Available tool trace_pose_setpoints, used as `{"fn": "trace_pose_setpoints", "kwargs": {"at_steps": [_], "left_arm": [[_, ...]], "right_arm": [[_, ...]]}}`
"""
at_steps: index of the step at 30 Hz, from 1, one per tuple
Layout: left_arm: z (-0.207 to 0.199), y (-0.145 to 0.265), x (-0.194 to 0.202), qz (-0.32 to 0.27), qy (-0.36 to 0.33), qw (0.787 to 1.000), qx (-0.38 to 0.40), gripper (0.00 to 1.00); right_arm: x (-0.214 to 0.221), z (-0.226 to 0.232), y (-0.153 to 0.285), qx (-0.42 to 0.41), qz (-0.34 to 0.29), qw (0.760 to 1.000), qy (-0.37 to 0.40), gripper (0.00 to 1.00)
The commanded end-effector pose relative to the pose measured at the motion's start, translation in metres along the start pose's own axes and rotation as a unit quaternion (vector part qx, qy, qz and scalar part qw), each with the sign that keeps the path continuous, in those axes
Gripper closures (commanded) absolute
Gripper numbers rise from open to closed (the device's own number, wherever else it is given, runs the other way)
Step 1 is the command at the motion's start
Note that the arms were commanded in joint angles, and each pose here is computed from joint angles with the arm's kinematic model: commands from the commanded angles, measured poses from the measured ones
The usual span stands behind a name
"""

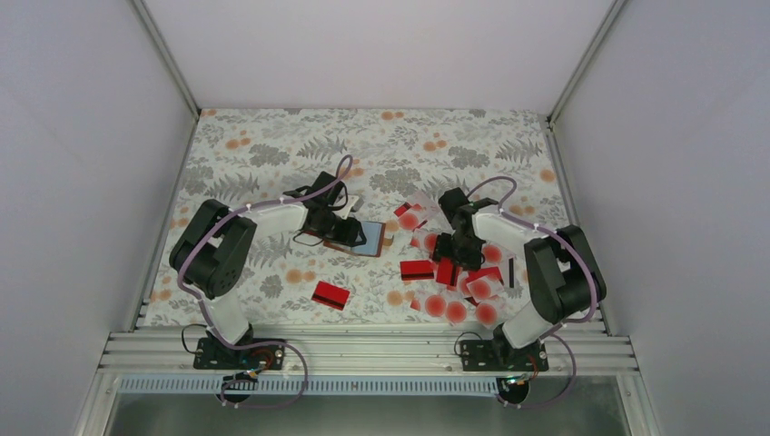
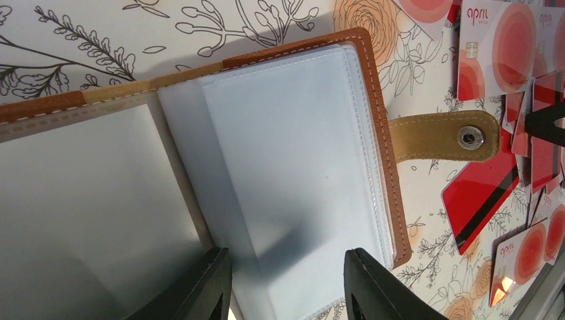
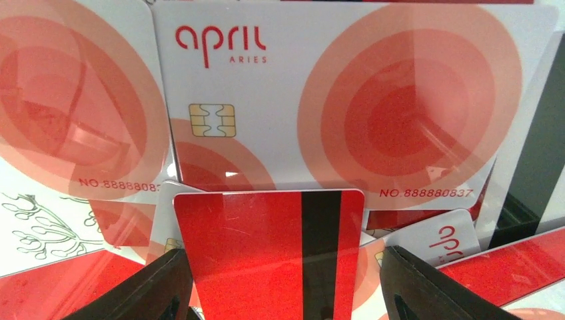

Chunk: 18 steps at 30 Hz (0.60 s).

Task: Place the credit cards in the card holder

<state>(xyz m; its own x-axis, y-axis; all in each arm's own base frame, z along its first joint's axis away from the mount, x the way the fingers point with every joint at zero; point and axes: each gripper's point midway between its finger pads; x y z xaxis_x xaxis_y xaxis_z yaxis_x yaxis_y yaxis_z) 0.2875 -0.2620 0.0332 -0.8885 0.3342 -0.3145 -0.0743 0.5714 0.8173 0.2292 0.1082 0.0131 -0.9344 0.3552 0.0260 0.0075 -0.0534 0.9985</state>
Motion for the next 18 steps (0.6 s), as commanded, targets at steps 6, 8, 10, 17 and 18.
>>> {"fn": "trace_pose_setpoints", "kwargs": {"at_steps": [6,8,10,17,18], "left_arm": [[0.0,0.004,-0.006,-0.007,0.004,1.0,-0.008,0.56],[0.0,0.004,-0.006,-0.007,0.004,1.0,-0.009,0.56],[0.0,0.005,-0.007,-0.008,0.004,1.0,-0.01,0.56],[-0.003,0.005,-0.009,-0.009,0.002,1.0,-0.005,0.56],[-0.003,0.006,-0.01,-0.01,0.002,1.0,-0.004,0.56]], "right_arm": [[0.014,-0.02,-0.04,0.034,0.035,0.999,0.001,0.4],[0.015,-0.021,-0.042,0.034,0.037,0.999,0.0,0.43],[0.016,-0.021,-0.043,0.034,0.037,0.999,0.0,0.45],[0.008,-0.011,-0.031,0.019,0.028,0.999,0.009,0.52],[0.006,-0.008,-0.027,0.013,0.025,1.0,0.012,0.52]]}}
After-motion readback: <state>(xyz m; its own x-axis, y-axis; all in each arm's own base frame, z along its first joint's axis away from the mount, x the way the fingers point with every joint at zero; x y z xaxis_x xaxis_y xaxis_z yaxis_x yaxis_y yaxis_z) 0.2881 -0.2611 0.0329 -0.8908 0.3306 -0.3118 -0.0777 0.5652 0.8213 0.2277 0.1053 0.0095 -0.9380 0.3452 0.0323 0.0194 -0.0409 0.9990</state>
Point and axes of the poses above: each gripper's point midway between its finger pads, its own y axis back along the fingers, its own z axis along the line the jaws close on, x = y × z, and after that the axes turned 5 degrees about -y, right-handed
